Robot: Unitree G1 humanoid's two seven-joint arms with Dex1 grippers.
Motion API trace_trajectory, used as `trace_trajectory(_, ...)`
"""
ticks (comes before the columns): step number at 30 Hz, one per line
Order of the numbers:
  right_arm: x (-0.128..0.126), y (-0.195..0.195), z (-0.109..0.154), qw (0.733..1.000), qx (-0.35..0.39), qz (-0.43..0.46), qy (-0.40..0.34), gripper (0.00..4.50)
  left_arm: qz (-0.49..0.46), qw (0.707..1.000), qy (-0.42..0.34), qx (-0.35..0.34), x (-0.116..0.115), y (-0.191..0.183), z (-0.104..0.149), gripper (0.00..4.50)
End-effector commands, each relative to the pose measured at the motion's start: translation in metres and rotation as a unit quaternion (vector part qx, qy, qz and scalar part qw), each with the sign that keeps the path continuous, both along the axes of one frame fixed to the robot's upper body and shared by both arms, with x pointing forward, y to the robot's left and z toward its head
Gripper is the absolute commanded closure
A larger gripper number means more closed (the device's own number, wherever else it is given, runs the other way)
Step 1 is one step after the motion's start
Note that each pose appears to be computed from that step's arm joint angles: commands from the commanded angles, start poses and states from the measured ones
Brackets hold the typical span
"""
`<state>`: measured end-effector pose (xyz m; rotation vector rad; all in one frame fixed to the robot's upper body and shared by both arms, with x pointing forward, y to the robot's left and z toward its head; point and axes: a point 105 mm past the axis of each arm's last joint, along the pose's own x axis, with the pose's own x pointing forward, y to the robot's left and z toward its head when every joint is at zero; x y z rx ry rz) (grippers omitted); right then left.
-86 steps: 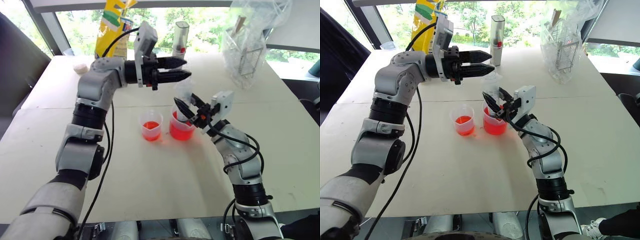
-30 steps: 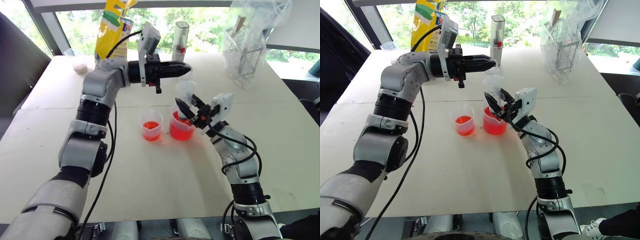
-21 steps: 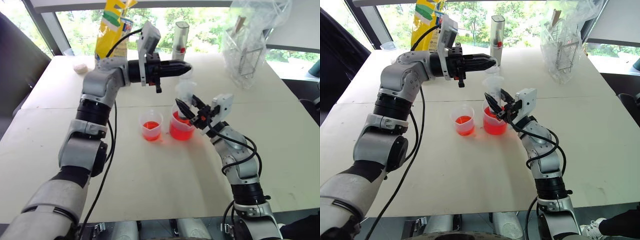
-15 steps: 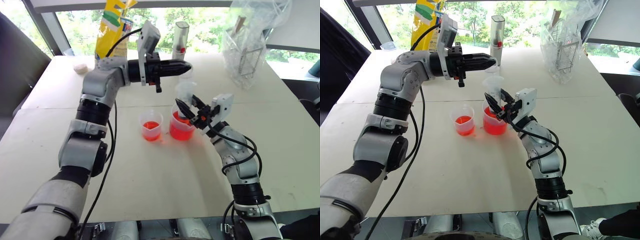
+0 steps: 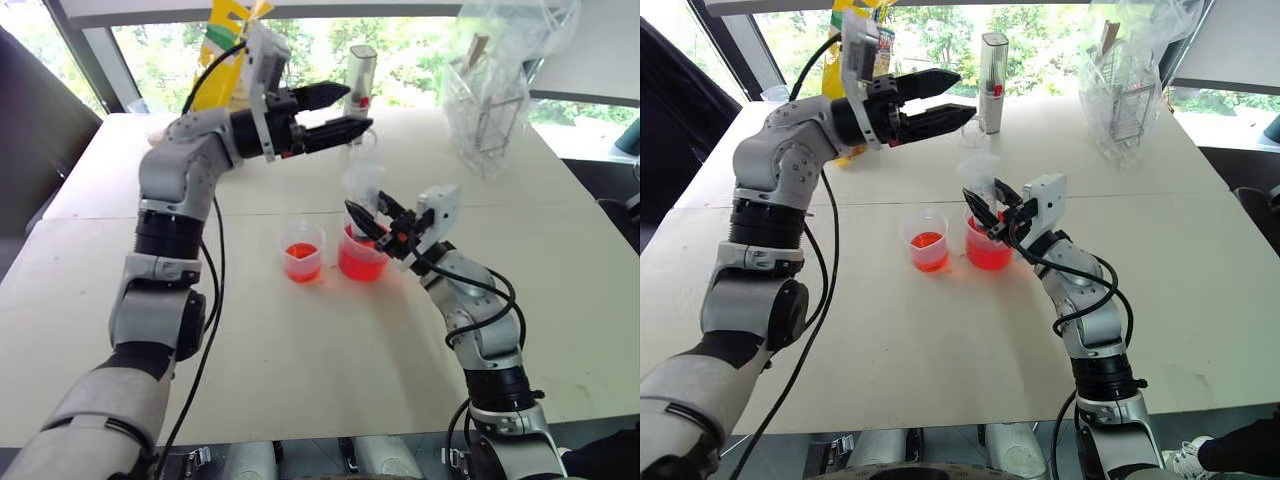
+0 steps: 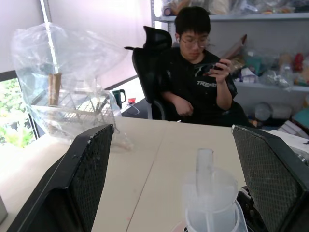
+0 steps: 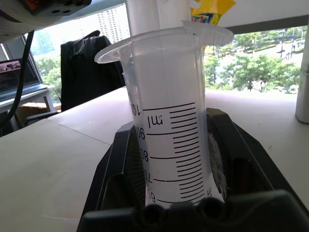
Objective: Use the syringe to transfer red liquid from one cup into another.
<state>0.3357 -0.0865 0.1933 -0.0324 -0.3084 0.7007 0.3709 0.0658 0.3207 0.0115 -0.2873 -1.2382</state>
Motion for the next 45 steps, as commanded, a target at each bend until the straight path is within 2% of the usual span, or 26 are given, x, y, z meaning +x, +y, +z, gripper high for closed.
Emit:
trace_trajectory(1, -0.006, -0.002, 0.033, 0.998, 0.011, 0.002, -0.055, 3.11, 0.026, 0.999, -0.019, -0.018, -0.011, 0.031, 0.016, 0.33)
trace_trajectory(5, -0.006, -0.004, 0.049, 0.997, 0.014, 0.0, -0.075, 3.11, 0.053, 0.999, -0.009, 0.005, -0.019, 0.053, 0.005, 0.33)
trace_trajectory(7, -0.008, -0.002, 0.069, 0.995, 0.017, 0.009, -0.099, 3.11, 0.072, 0.997, -0.003, 0.018, -0.023, 0.065, -0.002, 0.33)
trace_trajectory(10, -0.014, 0.013, 0.098, 0.989, 0.023, 0.052, -0.134, 3.11, 0.102, 0.994, 0.004, 0.029, -0.026, 0.08, -0.009, 0.33)
trace_trajectory(13, -0.02, 0.033, 0.106, 0.984, 0.028, 0.104, -0.141, 3.11, 0.122, 0.992, 0.002, 0.027, -0.025, 0.087, -0.009, 0.33)
trace_trajectory(18, -0.021, 0.059, 0.093, 0.979, 0.034, 0.157, -0.123, 3.11, 0.134, 0.991, -0.005, 0.024, -0.027, 0.091, -0.005, 0.33)
trace_trajectory(24, -0.013, 0.085, 0.05, 0.979, 0.038, 0.187, -0.074, 3.11, 0.145, 0.989, -0.004, 0.028, -0.036, 0.1, -0.004, 0.33)
trace_trajectory(29, -0.007, 0.091, 0.019, 0.981, 0.024, 0.185, -0.047, 3.11, 0.103, 0.995, 0.004, -0.016, -0.054, 0.101, 0.017, 0.33)
trace_trajectory(34, -0.005, 0.091, 0.013, 0.983, 0.022, 0.179, -0.044, 3.11, 0.071, 0.997, 0.009, -0.02, -0.062, 0.093, 0.021, 0.33)
trace_trajectory(38, -0.004, 0.092, 0.013, 0.983, 0.023, 0.177, -0.046, 3.11, 0.049, 0.999, 0.018, -0.011, -0.061, 0.082, 0.016, 0.33)
trace_trajectory(45, -0.004, 0.092, 0.017, 0.983, 0.021, 0.174, -0.051, 3.11, 0.052, 0.998, 0.037, 0.014, -0.046, 0.07, -0.006, 0.33)
